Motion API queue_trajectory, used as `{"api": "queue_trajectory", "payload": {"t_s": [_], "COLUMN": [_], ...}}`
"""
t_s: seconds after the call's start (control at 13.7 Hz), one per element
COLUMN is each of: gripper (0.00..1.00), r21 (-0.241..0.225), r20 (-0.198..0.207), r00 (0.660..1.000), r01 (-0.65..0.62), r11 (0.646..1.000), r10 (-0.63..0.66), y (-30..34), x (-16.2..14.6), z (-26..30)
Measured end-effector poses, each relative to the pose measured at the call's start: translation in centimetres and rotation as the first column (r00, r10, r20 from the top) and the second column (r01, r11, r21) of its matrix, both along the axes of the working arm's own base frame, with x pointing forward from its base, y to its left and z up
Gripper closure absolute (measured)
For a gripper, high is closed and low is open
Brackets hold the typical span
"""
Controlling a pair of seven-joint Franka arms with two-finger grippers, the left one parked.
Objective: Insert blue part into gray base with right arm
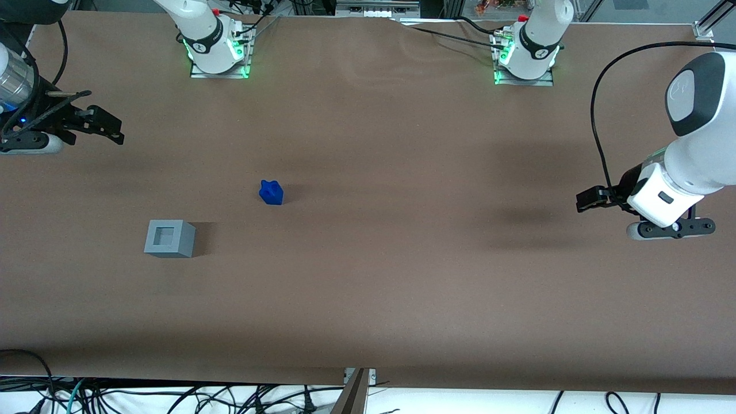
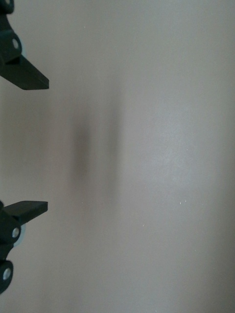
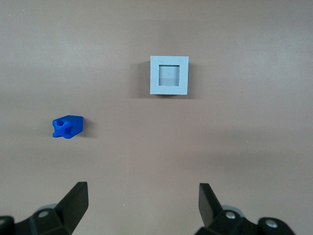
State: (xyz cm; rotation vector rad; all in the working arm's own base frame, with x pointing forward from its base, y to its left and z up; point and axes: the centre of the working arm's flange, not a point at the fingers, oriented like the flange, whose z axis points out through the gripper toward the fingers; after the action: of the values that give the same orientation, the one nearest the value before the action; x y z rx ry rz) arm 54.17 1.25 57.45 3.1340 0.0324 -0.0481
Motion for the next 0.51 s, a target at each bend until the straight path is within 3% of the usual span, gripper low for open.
{"api": "queue_trajectory", "payload": {"t_s": [0.51], "gripper": [0.0], "r21": [-0.003], "r20": [0.0], "r00": [1.0], "r01": [0.005], "r11": [1.0], "r10": [-0.005], "y": [-0.31], "x": [0.02], "z": [-0.01]}}
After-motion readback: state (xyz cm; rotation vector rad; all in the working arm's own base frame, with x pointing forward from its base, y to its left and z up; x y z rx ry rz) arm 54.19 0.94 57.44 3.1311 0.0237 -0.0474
